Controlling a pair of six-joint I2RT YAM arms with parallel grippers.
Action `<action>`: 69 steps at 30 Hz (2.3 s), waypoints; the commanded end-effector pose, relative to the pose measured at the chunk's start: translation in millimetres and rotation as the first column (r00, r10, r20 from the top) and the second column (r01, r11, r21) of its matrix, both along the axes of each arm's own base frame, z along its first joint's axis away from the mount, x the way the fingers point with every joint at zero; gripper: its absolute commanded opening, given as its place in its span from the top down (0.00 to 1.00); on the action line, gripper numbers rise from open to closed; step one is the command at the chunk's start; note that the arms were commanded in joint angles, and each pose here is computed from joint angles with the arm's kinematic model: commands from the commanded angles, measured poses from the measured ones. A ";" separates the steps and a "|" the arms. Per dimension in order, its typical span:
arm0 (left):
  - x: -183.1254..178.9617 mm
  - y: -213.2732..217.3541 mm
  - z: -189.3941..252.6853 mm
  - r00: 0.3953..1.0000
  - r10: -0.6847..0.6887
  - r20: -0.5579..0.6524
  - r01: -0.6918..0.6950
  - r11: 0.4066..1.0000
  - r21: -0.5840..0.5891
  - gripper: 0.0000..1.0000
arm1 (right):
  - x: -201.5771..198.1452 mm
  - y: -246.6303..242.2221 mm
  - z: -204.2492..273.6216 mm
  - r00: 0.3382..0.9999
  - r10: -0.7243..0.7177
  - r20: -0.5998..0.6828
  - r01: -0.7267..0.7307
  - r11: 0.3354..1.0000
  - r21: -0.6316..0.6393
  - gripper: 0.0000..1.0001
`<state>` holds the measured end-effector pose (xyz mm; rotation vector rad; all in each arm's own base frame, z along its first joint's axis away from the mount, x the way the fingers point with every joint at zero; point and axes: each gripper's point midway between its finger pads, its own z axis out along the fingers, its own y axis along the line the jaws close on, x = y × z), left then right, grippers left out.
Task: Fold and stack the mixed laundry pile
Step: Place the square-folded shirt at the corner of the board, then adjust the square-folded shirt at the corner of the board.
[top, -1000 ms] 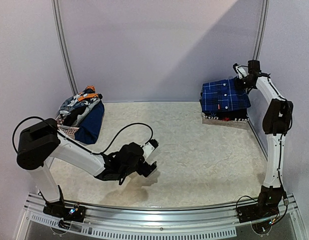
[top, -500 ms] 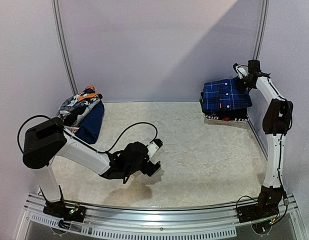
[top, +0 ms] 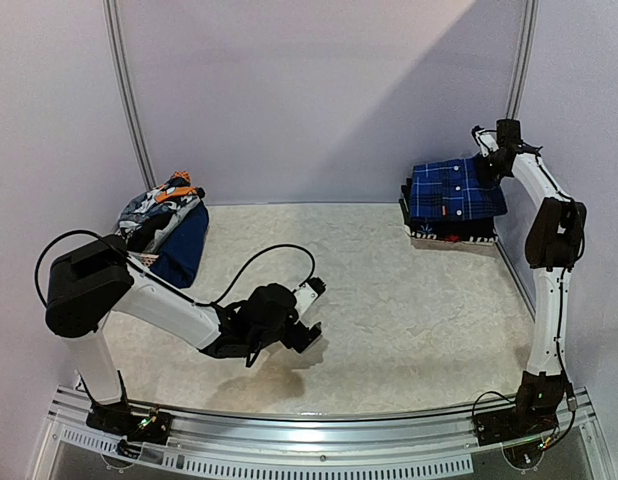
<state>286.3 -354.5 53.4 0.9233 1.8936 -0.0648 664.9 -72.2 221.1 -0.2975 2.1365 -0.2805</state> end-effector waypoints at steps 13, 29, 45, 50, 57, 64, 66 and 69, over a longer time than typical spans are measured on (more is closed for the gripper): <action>0.9 6.8 8.2 1.000 0.014 -0.013 -0.015 0.998 -0.053 0.00 | 13.1 -11.1 36.3 0.967 -0.199 0.161 0.163 0.963 0.213 0.10; -8.8 4.0 26.8 1.000 -0.024 -0.018 0.020 0.987 -0.162 0.00 | -56.1 18.8 29.7 0.937 -0.347 -0.043 0.319 0.799 0.509 0.09; -22.8 19.0 31.9 0.999 -0.035 -0.034 0.028 0.979 -0.202 0.00 | -205.8 64.2 -78.0 0.897 -0.206 -0.390 0.370 0.832 0.413 0.19; -23.7 17.3 32.3 0.998 -0.040 -0.044 0.030 0.977 -0.212 0.01 | -220.9 67.3 -105.9 0.869 -0.186 -0.458 0.382 0.841 0.383 0.23; -23.5 16.0 35.9 0.998 -0.038 -0.049 0.026 0.974 -0.226 0.00 | -218.5 62.3 -140.3 0.818 -0.205 -0.537 0.424 0.846 0.322 0.31; -23.0 16.2 34.9 0.998 -0.036 -0.051 0.025 0.977 -0.213 0.00 | -206.2 47.8 -158.3 0.791 -0.272 -0.548 0.464 0.850 0.248 0.38; -22.4 15.3 35.2 0.998 -0.037 -0.049 0.026 0.977 -0.212 0.00 | -198.8 43.8 -157.9 0.792 -0.289 -0.538 0.470 0.851 0.235 0.41; -21.5 13.7 36.0 0.998 -0.037 -0.048 0.026 0.976 -0.214 0.00 | -185.7 41.8 -158.4 0.798 -0.297 -0.525 0.474 0.847 0.240 0.45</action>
